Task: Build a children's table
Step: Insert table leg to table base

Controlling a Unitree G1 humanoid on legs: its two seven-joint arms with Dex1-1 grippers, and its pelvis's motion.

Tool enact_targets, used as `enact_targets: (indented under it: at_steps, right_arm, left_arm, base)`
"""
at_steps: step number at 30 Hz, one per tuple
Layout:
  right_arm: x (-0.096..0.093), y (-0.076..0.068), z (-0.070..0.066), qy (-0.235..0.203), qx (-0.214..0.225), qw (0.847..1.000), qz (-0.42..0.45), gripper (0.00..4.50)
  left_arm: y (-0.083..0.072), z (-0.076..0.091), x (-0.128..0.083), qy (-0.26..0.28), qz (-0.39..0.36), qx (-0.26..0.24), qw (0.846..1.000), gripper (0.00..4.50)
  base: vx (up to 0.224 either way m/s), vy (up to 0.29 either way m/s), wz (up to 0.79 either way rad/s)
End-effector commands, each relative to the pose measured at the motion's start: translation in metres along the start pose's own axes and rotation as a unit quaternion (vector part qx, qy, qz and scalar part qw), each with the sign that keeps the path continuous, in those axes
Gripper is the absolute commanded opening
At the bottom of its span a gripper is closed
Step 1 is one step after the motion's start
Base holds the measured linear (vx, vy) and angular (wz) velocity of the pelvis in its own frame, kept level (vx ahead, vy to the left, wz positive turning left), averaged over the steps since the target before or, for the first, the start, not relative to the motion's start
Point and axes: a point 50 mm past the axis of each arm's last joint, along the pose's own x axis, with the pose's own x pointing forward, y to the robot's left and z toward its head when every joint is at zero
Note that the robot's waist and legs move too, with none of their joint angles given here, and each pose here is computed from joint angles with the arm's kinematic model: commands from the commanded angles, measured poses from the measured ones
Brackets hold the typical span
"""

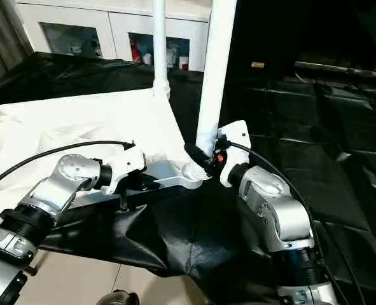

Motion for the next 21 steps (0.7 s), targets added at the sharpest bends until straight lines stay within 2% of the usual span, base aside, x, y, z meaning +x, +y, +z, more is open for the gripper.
enact_targets:
  at_steps: [1,21]
  right_arm:
    - [0.0000,-0.0018,0.0050,-0.006,-0.001,1.000,-0.003,1.93]
    - [0.0000,-0.0018,0.0050,-0.006,-0.001,1.000,-0.003,1.93]
  left_arm:
    - [0.0015,0.0014,-0.0023,-0.023,0.016,0.000,1.000,0.00]
    - [0.0015,0.0014,-0.0023,-0.023,0.016,0.000,1.000,0.00]
  base:
    - [0.000,0.000,0.00]
    - [0.000,0.000,0.00]
